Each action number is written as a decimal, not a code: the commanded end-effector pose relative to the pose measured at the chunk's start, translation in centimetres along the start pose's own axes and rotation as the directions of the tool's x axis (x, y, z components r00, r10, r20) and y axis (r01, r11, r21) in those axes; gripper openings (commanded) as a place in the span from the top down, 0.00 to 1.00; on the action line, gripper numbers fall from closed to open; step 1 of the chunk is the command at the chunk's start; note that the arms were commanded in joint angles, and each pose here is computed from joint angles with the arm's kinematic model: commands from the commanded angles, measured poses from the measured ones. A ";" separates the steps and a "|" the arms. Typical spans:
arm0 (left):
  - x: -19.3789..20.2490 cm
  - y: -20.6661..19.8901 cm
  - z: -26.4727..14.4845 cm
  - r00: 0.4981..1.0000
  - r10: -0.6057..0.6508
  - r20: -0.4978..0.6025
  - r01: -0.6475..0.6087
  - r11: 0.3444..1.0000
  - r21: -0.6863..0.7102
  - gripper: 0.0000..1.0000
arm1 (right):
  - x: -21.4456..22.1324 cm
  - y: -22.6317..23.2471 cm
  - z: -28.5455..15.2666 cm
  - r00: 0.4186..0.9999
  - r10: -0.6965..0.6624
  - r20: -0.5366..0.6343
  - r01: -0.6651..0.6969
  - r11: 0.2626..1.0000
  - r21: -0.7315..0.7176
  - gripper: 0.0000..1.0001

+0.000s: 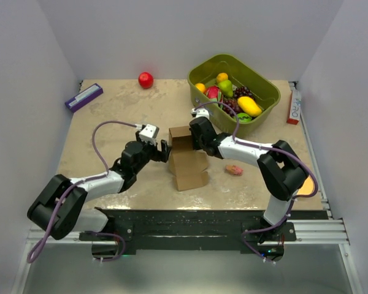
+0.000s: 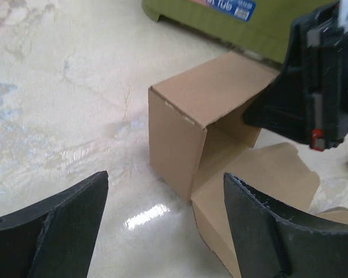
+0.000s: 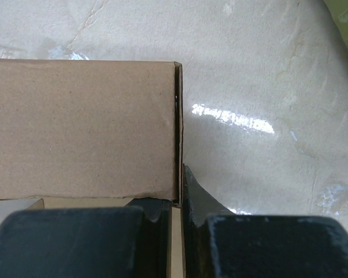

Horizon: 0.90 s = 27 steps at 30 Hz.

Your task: Fold the paper box

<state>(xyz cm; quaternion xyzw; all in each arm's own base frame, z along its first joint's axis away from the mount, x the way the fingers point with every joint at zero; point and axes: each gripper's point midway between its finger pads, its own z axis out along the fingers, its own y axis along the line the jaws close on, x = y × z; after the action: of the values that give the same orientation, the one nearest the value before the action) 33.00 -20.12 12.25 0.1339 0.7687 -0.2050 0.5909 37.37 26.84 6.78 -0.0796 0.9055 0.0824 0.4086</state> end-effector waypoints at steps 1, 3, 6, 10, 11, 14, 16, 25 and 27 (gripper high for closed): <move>-1.8 -0.8 1.4 0.997 0.018 0.070 -0.019 1.000 0.017 0.18 | -0.9 -0.4 -1.3 1.000 0.007 -0.006 -0.007 0.999 0.034 1.00; -1.6 -1.0 1.7 0.997 0.019 0.069 -0.020 0.999 0.025 0.18 | -0.8 -0.6 -1.3 1.000 0.005 -0.014 -0.004 0.999 0.044 1.00; -1.6 -1.6 2.5 0.997 0.013 0.071 -0.017 0.999 0.045 0.18 | -0.9 -0.6 -1.2 1.000 0.004 -0.018 -0.003 0.999 0.051 1.00; -1.4 -2.3 3.5 0.997 0.001 0.075 -0.005 0.998 0.064 0.18 | -1.2 -0.5 -1.2 1.000 0.005 -0.017 -0.004 0.999 0.053 1.00; -1.4 -2.4 3.7 0.997 -0.002 0.074 -0.003 0.998 0.066 0.18 | -1.1 -0.5 -1.1 1.000 0.006 -0.020 -0.005 0.998 0.059 1.00; -1.2 -2.4 4.4 0.997 -0.004 0.074 0.000 0.999 0.052 0.28 | -1.4 -0.3 -1.1 1.000 0.011 -0.007 -0.010 0.998 0.060 1.00; -1.0 -2.4 5.0 0.998 0.003 0.064 -0.005 1.000 0.024 0.45 | -1.5 -0.3 -1.1 1.000 0.015 0.001 -0.015 0.998 0.064 1.00; 0.4 -2.5 6.1 0.999 0.048 0.016 -0.045 0.987 -0.153 0.75 | -1.7 -0.7 -0.5 0.997 0.077 0.012 -0.078 0.989 0.127 1.00; 0.3 -2.4 6.0 0.999 0.043 0.017 -0.039 0.982 -0.187 0.83 | -1.8 -0.9 -0.5 0.995 0.101 0.013 -0.101 0.983 0.153 1.00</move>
<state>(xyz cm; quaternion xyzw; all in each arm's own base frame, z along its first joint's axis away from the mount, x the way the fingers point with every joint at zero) 35.96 -25.10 9.36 0.1272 0.7842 -0.1529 0.5877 37.22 25.37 7.03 -0.0466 0.9175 0.0361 0.3932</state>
